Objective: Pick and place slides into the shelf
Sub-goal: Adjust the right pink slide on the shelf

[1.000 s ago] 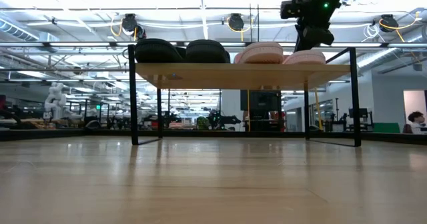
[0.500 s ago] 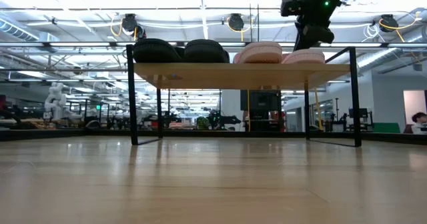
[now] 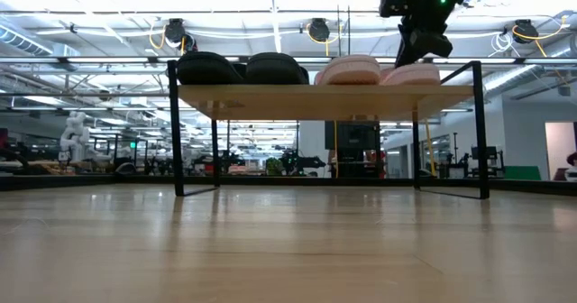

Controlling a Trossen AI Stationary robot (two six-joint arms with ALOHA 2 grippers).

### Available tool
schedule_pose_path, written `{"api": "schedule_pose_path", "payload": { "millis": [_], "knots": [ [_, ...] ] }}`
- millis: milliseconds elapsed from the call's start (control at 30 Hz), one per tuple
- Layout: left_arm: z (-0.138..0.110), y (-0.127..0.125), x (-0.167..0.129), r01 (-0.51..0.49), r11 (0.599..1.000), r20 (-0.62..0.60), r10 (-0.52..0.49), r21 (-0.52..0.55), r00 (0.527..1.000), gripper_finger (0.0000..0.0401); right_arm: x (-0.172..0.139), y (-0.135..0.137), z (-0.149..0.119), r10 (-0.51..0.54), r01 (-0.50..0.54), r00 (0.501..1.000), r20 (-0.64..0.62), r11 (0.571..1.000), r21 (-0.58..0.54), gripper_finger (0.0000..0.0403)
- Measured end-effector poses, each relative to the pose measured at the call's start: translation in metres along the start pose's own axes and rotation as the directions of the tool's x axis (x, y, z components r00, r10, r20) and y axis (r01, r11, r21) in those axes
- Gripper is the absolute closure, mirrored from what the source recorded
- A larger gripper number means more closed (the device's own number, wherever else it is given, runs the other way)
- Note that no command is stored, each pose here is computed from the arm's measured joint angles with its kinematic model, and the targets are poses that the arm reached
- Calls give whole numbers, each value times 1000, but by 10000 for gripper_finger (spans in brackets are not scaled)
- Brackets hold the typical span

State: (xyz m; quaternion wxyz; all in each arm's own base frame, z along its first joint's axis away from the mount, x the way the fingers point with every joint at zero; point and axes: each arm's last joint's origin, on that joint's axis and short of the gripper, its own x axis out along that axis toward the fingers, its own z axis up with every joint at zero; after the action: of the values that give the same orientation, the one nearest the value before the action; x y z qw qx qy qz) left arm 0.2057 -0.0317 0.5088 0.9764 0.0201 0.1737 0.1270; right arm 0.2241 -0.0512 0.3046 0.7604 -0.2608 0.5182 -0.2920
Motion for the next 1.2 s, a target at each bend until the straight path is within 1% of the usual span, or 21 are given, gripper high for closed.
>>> {"api": "schedule_pose_path", "payload": {
  "millis": [467, 600, 900, 1200],
  "knots": [
    [0, 0, 0, -14, 1000, 1, 14, 0, 1000, 288, -5, 5, 2, 13, -12, 1000, 23, 1000, -11, 401],
    [0, 0, 0, -15, 1000, 1, 15, 0, 1000, 288, -7, 5, 0, 72, -72, 996, 47, 997, 9, 401],
    [0, 0, 0, -15, 1000, 2, 15, 0, 1000, 288, -15, 1, -7, 112, -114, 992, 54, 992, 44, 401],
    [0, 0, 0, -15, 1000, 2, 15, 0, 1000, 288, -15, 0, -6, 108, -111, 992, 67, 993, 46, 401]
  ]
}}
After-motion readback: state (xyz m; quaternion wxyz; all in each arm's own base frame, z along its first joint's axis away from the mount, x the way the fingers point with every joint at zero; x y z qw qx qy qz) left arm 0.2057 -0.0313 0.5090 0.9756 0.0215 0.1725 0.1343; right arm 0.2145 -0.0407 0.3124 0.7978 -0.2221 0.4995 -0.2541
